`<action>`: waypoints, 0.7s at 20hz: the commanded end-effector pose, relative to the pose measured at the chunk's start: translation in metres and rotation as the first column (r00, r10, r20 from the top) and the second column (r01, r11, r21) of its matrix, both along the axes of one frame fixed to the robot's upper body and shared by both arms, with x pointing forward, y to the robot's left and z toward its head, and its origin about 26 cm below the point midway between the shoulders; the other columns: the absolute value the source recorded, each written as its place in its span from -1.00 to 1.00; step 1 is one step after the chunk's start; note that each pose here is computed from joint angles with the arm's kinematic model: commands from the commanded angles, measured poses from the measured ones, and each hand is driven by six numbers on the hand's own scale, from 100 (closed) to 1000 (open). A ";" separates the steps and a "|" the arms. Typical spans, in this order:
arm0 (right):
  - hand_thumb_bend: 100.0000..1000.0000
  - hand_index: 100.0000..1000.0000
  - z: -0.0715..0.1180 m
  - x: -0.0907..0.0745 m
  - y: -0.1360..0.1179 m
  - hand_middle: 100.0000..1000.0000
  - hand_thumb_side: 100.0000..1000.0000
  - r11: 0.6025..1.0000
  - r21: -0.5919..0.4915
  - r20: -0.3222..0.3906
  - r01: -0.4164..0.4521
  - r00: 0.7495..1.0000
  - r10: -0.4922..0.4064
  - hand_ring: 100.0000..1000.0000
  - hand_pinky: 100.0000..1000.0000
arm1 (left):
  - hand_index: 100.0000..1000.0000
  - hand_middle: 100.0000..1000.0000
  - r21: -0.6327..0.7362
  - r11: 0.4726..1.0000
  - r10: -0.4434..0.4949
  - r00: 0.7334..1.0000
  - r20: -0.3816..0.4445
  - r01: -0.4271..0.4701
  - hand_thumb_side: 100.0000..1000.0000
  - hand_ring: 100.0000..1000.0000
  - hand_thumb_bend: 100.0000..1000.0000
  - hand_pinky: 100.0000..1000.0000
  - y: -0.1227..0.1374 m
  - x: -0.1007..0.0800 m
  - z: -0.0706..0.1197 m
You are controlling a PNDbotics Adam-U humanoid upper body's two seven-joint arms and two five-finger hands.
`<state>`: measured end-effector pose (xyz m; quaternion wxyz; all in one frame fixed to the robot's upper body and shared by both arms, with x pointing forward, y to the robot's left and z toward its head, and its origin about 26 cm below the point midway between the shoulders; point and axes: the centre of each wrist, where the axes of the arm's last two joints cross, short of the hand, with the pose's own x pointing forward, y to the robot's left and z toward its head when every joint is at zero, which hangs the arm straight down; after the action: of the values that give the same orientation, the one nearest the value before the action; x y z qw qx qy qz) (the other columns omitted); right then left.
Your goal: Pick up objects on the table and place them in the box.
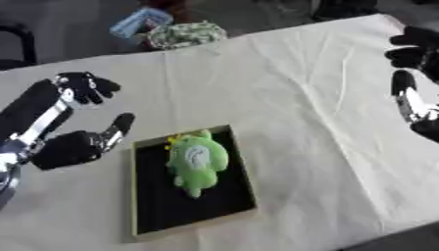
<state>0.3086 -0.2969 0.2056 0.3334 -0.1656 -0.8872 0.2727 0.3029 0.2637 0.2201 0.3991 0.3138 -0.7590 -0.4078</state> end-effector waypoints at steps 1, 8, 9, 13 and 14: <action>-1.00 0.84 0.002 -0.002 -0.005 0.59 -0.22 1.000 -0.007 0.011 0.020 1.000 -0.020 0.54 0.55 | 0.58 0.23 -0.123 0.992 0.024 0.997 0.077 -0.015 0.50 0.24 -0.49 0.28 0.012 -0.003 0.008; -1.00 0.84 -0.008 -0.004 -0.009 0.59 -0.20 0.999 0.004 -0.019 0.042 0.999 -0.042 0.54 0.55 | 0.60 0.25 -0.388 0.918 0.019 0.971 0.240 0.078 0.51 0.27 -0.24 0.30 0.004 -0.001 0.007; -1.00 0.84 -0.009 -0.004 -0.009 0.59 -0.20 0.999 0.005 -0.020 0.044 0.999 -0.044 0.54 0.55 | 0.61 0.25 -0.457 0.884 0.046 0.954 0.295 0.099 0.50 0.28 -0.20 0.30 -0.004 -0.001 0.004; -1.00 0.83 -0.012 -0.005 -0.011 0.59 -0.19 0.998 0.007 -0.028 0.057 0.998 -0.057 0.54 0.54 | 0.65 0.28 -0.571 0.805 0.133 0.889 0.438 0.161 0.51 0.30 0.01 0.33 -0.028 0.001 0.004; -1.00 0.83 -0.013 -0.005 -0.012 0.59 -0.19 0.998 0.007 -0.030 0.061 0.998 -0.061 0.54 0.54 | 0.66 0.29 -0.581 0.796 0.150 0.873 0.463 0.171 0.50 0.30 0.08 0.33 -0.031 0.002 0.006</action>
<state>0.3044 -0.3054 0.1869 0.3642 -0.1749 -0.8769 0.2605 0.3074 0.2369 0.2195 0.2974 0.2564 -0.9166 -0.0758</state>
